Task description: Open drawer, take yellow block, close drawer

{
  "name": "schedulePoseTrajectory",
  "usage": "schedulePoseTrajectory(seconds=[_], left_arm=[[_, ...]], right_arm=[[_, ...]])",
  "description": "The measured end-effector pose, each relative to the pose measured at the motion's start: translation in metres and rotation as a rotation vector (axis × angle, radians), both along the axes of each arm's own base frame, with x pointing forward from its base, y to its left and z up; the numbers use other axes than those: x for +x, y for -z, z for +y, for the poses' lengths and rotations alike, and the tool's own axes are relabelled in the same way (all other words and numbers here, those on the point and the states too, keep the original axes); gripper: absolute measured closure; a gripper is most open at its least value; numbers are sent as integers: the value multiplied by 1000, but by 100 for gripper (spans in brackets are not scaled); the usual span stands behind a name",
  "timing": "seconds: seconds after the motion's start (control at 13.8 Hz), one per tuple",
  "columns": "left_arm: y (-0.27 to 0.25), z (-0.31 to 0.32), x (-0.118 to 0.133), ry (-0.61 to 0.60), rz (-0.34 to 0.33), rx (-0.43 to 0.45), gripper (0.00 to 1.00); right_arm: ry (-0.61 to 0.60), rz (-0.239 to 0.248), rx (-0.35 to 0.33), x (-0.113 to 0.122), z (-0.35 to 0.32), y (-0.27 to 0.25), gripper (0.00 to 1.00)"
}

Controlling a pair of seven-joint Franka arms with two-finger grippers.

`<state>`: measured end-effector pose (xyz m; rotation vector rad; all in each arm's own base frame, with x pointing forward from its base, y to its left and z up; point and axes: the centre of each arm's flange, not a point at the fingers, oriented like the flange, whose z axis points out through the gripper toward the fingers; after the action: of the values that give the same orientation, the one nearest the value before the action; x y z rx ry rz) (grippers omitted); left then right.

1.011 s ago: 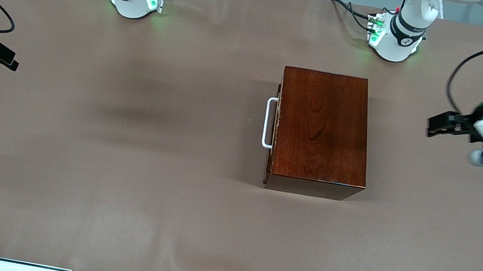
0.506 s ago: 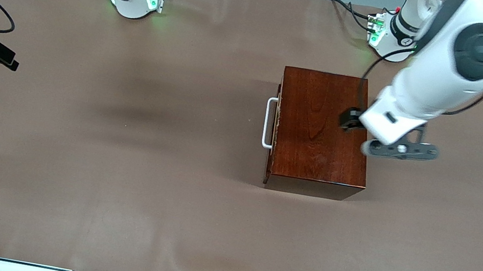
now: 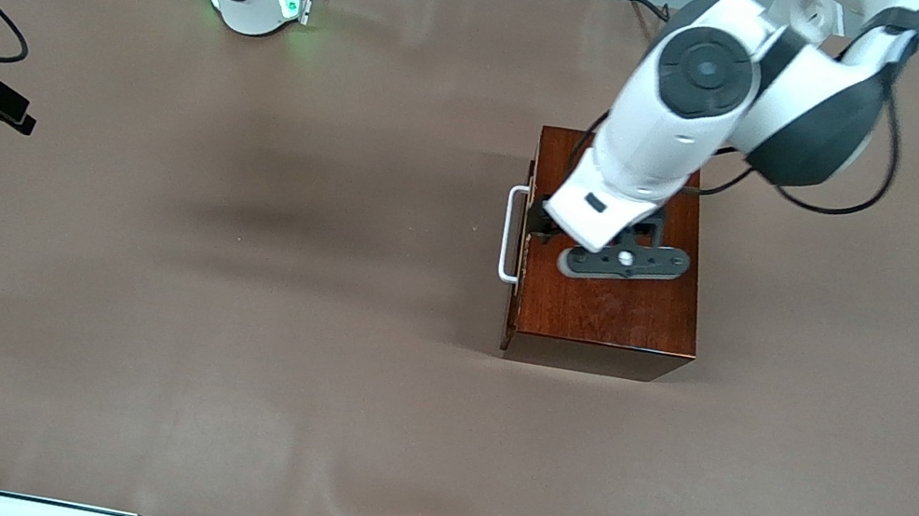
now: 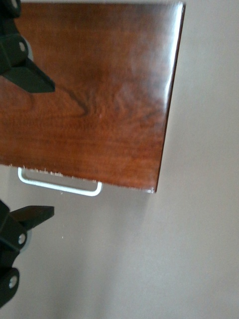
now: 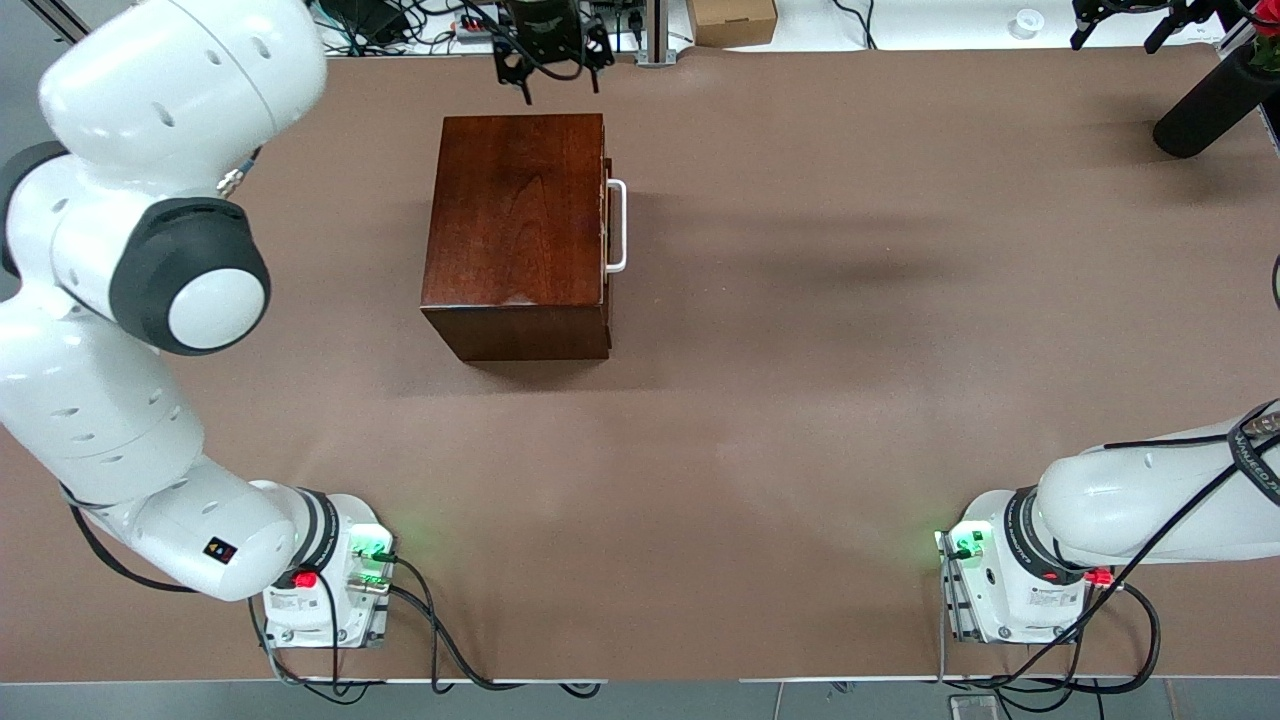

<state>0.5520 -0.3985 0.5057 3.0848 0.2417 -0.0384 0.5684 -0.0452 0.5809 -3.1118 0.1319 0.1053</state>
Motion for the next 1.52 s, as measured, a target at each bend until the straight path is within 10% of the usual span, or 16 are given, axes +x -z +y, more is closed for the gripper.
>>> schedulePoseTrajectory(seconds=[0.65,1.52], left_arm=[[87,-129,-68,34,-20,117,0],[197,-135,-65,35,72,228,0]], right_arm=[[0,0,0,0,0,0,0],[0,0,0,0,0,0,0]])
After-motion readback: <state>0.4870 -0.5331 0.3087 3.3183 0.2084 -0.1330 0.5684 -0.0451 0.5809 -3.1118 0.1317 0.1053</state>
